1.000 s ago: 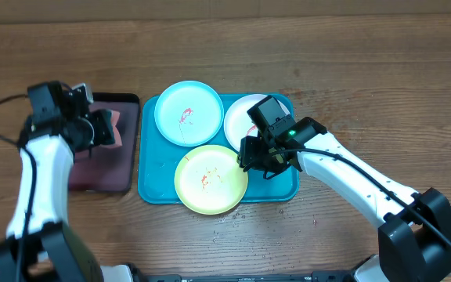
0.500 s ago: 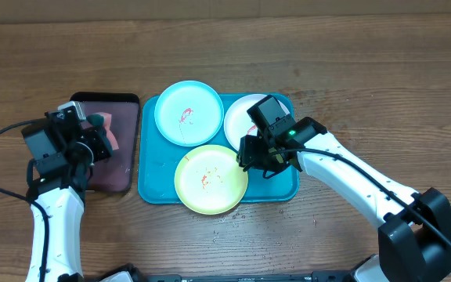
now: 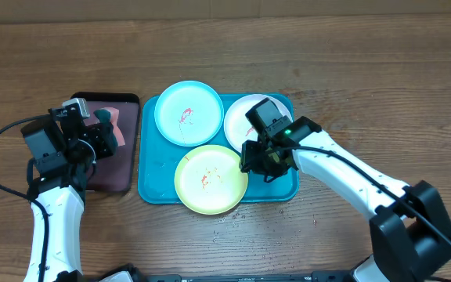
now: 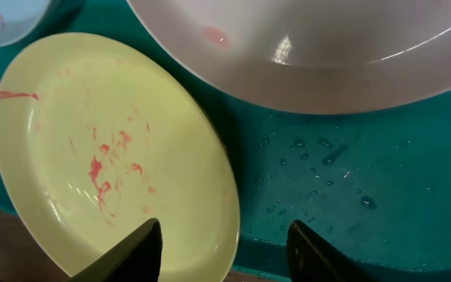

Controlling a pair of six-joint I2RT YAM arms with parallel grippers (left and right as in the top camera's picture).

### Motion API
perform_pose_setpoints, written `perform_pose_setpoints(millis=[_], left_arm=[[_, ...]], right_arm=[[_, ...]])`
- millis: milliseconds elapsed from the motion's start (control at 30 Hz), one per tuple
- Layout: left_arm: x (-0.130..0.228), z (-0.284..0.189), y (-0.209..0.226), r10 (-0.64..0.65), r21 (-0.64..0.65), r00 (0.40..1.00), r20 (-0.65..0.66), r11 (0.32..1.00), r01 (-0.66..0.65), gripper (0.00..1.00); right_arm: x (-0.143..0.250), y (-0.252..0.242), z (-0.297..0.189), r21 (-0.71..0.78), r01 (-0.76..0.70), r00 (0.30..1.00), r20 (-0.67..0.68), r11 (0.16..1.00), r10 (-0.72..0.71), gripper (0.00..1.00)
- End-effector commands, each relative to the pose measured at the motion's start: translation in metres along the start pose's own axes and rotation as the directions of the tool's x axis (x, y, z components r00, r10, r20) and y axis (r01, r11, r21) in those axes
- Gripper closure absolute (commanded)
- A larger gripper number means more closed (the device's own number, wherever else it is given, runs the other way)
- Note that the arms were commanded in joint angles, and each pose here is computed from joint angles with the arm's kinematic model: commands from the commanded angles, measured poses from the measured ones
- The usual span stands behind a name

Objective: Clean dirty plates on tray and stack at the side
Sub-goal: 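Grasp the green sponge with the left gripper and lift it, then grip the yellow plate's edge with the right gripper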

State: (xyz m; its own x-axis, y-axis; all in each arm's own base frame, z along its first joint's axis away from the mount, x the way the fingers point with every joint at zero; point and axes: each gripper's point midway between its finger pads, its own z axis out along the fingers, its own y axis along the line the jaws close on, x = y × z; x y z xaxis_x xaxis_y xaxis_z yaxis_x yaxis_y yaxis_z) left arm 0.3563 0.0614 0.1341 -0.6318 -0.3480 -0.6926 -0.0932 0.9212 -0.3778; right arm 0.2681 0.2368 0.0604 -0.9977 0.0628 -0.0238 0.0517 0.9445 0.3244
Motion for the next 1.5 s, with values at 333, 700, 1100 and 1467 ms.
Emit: perform_pose_setpoints(millis=[333, 700, 1100, 1467], left_arm=[[0.005, 0.001, -0.003, 0.011, 0.027, 1.000, -0.017, 1.000, -0.010, 0.96], [0.009, 0.001, -0.002, 0.003, 0.019, 1.000, -0.031, 1.000, -0.003, 0.96], [0.010, 0.001, -0.001, 0.001, 0.015, 0.999, -0.037, 1.000, 0.000, 0.96], [0.015, 0.001, 0.007, -0.010, -0.035, 0.998, -0.056, 0.999, 0.008, 0.96]], right_arm=[[0.020, 0.009, 0.030, 0.035, -0.016, 0.997, -0.078, 0.999, 0.019, 0.56], [0.022, 0.007, 0.031, 0.037, -0.043, 0.996, -0.082, 0.998, 0.046, 0.67], [0.026, 0.001, 0.036, 0.051, -0.086, 0.992, -0.090, 0.995, 0.090, 0.74], [0.003, -0.013, 0.003, 0.159, -0.058, 0.998, 0.013, 0.986, 0.057, 0.64]])
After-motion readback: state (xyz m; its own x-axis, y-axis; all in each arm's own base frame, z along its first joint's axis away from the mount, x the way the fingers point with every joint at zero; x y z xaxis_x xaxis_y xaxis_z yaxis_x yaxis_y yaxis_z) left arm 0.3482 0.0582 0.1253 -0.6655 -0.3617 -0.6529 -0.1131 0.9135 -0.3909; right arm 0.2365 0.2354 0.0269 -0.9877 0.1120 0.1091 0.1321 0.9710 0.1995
